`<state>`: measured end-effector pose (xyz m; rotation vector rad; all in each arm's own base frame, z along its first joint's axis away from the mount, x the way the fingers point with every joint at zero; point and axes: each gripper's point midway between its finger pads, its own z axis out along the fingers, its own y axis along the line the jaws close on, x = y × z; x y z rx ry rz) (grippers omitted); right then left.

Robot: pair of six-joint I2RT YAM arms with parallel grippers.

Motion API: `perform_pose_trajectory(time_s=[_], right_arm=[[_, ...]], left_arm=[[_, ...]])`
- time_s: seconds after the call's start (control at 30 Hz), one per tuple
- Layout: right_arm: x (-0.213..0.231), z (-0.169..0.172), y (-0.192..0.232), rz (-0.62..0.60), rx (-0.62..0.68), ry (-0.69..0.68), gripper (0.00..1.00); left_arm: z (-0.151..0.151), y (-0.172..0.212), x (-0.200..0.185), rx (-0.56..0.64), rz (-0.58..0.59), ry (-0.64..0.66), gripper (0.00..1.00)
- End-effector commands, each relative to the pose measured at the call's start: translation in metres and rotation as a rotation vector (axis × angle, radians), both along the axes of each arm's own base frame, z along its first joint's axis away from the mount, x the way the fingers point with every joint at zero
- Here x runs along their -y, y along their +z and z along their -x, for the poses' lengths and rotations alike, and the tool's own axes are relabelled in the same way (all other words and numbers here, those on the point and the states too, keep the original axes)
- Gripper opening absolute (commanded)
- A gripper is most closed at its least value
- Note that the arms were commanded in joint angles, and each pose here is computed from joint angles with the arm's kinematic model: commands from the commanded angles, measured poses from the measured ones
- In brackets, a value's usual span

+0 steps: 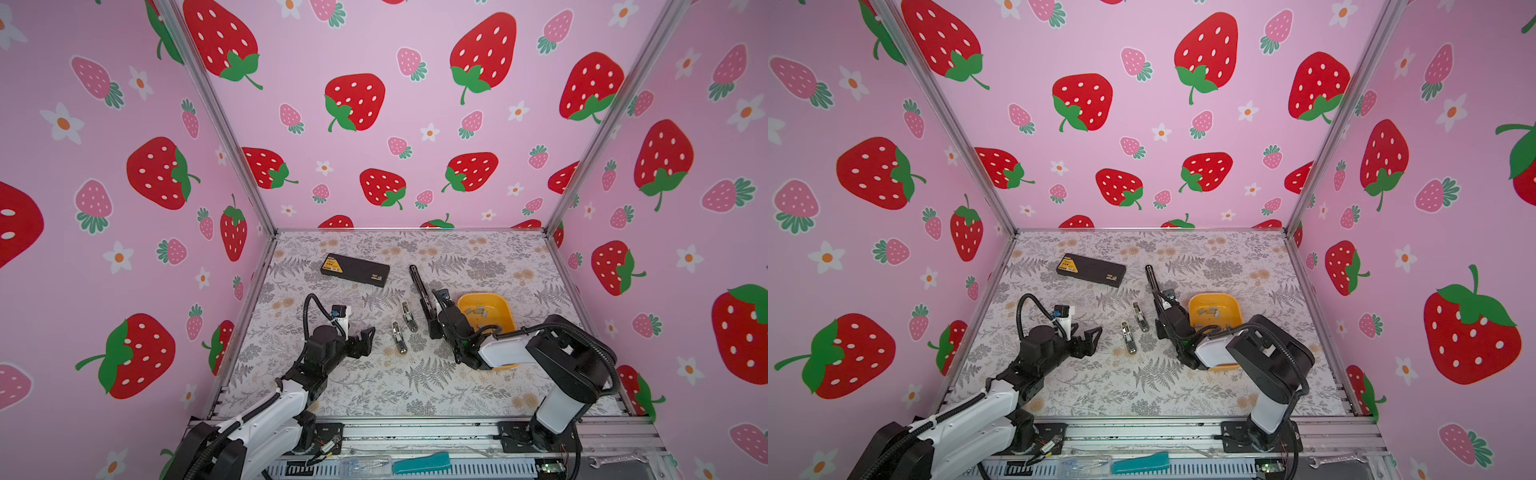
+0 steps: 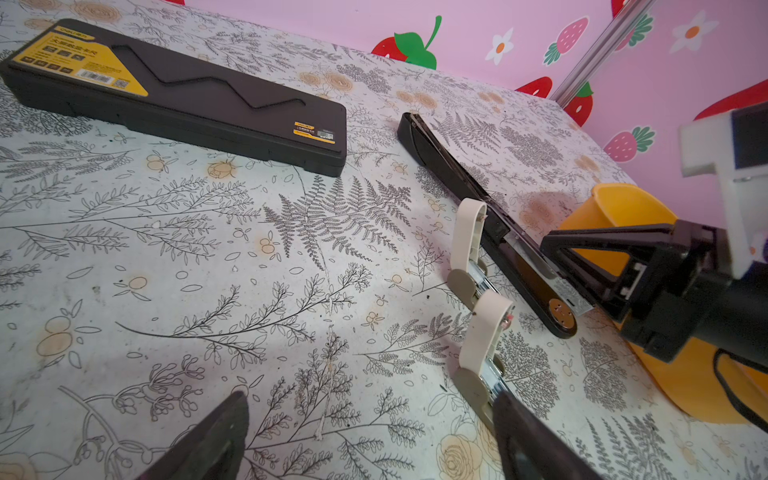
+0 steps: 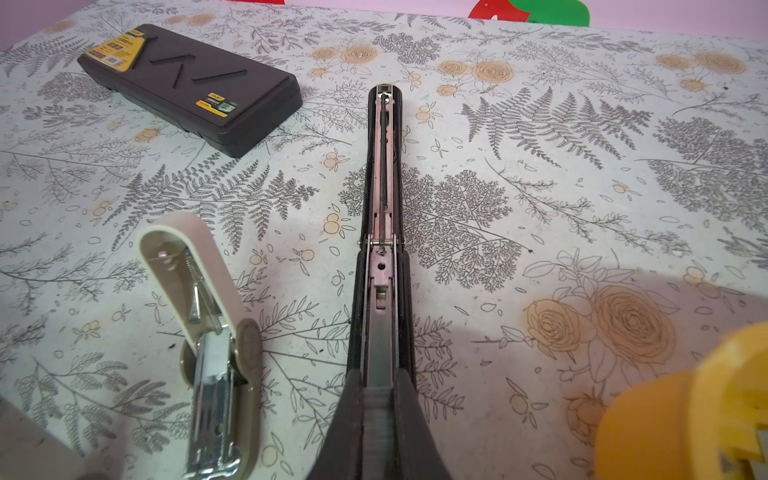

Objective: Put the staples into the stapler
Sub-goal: 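Raise the right gripper and draw it back toward the robot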

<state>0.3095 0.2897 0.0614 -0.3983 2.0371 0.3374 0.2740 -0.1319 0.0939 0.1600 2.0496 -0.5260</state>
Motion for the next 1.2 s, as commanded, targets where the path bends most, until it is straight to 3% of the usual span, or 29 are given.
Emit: perform_pose_trajectory(time_s=[0.0,0.6,1.17], right_arm=[[-0.001,0.008,0.004,-0.028,0.023,0.038,0.03],[-0.014,0.025,0.029,-0.08,0.131,0.21,0.03],[-0.02,0.002,0.048,-0.081,0.227,0.194,0.0]], left_arm=[[-0.01,0.019,0.002,0.05,0.005,0.008,0.93],[-0.012,0.019,0.003,0.046,-0.002,0.01,0.93],[-0.007,0.022,0.002,0.066,0.013,0.005,0.93]])
